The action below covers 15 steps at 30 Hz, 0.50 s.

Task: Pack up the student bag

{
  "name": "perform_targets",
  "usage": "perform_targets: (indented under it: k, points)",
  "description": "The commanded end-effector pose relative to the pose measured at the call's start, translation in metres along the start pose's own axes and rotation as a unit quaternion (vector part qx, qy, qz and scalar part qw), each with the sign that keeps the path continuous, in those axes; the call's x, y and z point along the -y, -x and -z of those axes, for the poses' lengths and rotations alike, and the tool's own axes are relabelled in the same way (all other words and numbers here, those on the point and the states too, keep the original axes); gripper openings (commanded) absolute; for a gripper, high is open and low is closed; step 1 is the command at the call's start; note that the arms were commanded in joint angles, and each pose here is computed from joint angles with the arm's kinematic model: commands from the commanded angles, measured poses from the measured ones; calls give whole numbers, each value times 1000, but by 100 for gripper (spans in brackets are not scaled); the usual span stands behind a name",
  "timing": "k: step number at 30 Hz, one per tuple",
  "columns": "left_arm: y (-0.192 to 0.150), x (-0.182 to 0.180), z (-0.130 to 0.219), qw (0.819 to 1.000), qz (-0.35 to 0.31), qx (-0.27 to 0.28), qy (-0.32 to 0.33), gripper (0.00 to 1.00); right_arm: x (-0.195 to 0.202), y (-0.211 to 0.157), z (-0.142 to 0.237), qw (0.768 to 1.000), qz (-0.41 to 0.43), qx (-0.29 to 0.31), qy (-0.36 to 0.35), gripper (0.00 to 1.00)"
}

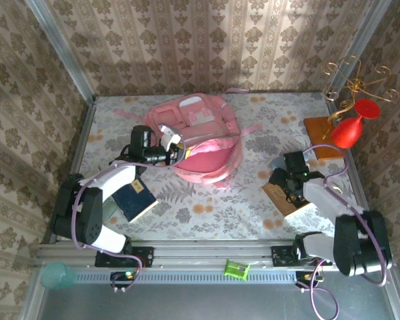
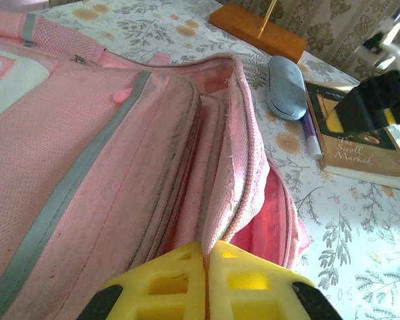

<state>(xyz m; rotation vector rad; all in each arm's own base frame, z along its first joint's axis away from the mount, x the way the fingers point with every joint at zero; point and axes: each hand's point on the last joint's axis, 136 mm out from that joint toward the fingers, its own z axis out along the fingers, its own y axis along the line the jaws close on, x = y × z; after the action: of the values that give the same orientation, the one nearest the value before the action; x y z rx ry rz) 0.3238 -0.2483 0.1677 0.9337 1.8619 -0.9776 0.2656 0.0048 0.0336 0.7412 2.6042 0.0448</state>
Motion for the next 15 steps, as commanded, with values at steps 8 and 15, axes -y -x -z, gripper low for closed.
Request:
perform_targets:
  k: [8, 15]
  points:
    - [23, -2, 2, 999, -19, 36, 8, 9, -37, -67, 7, 981, -78, -136, 111, 73]
    - [24, -8, 3, 999, -8, 37, 26, 10, -115, -106, 22, 973, 23, -151, 171, 72]
